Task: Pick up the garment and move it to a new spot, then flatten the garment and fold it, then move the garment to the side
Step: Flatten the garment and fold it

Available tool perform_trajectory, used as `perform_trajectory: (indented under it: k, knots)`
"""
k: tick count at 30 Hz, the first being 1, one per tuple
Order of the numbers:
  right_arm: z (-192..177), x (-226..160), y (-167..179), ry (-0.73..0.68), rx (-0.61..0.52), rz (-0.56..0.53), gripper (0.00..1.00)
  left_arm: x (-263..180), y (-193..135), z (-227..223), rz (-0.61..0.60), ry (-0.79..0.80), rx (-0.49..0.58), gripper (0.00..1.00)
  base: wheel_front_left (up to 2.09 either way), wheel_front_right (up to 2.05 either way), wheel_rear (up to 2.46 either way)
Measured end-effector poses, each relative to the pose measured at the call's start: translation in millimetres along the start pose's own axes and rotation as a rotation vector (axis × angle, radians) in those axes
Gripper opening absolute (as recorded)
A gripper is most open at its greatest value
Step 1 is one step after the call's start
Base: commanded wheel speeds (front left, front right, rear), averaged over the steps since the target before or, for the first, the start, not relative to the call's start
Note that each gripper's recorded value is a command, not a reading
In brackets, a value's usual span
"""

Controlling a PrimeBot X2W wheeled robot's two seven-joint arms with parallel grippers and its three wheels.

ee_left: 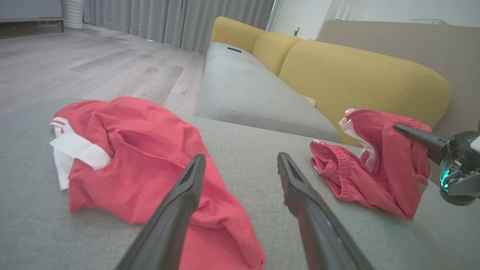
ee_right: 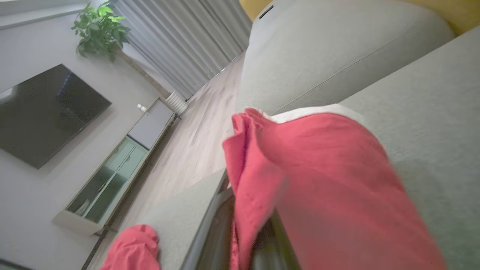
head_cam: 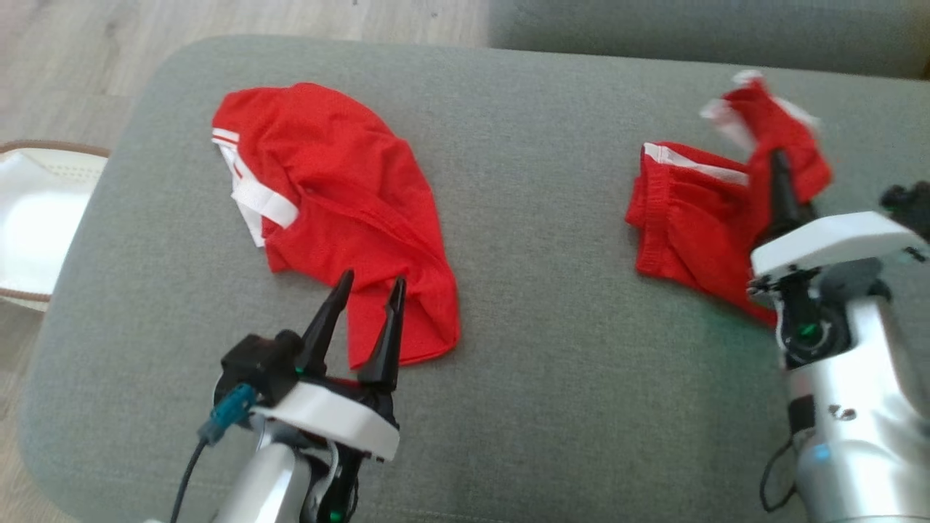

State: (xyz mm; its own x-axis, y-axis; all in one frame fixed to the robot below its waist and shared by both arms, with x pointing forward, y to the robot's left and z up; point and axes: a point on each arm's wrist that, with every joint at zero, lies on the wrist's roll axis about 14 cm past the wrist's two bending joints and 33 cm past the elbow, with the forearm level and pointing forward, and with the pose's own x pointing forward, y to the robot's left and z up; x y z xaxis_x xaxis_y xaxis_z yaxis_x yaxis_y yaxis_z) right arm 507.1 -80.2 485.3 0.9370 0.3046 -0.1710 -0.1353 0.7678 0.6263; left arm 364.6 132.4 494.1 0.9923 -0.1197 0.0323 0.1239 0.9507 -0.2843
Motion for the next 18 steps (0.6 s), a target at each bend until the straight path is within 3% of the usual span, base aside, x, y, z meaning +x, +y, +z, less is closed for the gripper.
perform_trajectory:
  k: [14, 15, 16, 18]
  knots:
    - [-49.9, -7.3, 23.9, 0.152, -0.081, 0.081, 0.00, -13.4, 8.3, -0.4, 0.038, 0.001, 0.000, 1.00, 0.00, 0.00, 0.00]
    - [-54.4, -8.0, 23.7, 0.166, -0.087, 0.081, 0.47, -13.1, 8.2, -0.7, 0.038, 0.002, 0.000, 1.00, 0.00, 0.00, 0.00]
    - [-59.2, -9.0, 22.1, 0.183, -0.100, 0.079, 1.00, -12.9, 8.0, -1.1, 0.037, 0.003, -0.001, 1.00, 0.00, 0.00, 0.00]
    - [-69.0, -11.4, 17.7, 0.217, -0.128, 0.072, 1.00, -12.2, 7.7, -1.7, 0.036, 0.005, -0.001, 1.00, 0.00, 0.00, 0.00]
